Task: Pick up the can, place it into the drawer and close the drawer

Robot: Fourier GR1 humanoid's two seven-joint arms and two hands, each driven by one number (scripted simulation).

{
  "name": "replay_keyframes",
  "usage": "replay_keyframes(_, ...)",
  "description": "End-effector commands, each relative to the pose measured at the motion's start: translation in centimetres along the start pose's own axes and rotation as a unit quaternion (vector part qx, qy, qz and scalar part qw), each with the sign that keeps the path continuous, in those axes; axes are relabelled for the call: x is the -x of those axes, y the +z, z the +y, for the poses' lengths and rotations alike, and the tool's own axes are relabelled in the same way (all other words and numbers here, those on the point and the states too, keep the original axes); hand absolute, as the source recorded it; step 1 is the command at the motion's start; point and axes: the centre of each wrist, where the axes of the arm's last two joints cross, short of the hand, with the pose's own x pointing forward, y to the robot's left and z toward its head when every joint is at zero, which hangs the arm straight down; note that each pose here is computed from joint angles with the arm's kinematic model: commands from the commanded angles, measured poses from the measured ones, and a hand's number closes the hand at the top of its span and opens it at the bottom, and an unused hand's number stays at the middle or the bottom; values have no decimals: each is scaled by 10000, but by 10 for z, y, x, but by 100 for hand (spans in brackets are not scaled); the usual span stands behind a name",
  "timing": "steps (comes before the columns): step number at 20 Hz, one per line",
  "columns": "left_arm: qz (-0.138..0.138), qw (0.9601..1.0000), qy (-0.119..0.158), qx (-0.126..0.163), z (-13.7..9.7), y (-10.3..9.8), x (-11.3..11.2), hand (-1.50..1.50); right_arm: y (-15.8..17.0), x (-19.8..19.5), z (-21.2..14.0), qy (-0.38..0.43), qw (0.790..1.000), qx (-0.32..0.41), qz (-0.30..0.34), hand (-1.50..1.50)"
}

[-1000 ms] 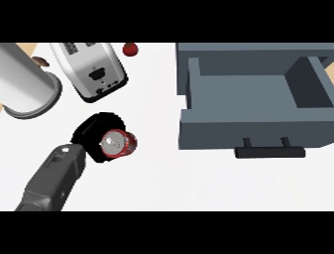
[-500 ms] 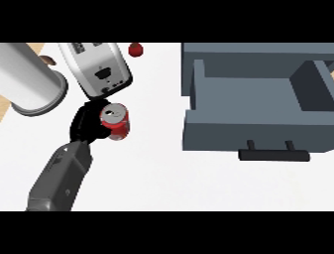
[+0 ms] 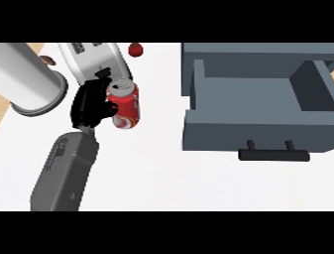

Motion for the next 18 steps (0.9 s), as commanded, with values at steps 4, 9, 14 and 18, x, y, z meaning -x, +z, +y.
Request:
replay_keyframes(4, -138, 9998, -33, 150, -67, -7, -72, 150, -9, 13, 1, -116, 9999, 9, -55, -150)
replay_keyframes(9, -317, 9990, -308, 5, -96, -2, -81, 150, -11, 6, 14, -60, 10000, -57, -26, -150)
replay_keyframes(14, -307, 9990, -302, 99, -123, -15, -113, 150, -17, 18, -1, -54, 10000, -50, -46, -150)
replay_keyframes(18, -320, 9991, -268, 39, -146, -40, -135, 150, -11, 9, 9, -146, 9998, -95, 23, -150)
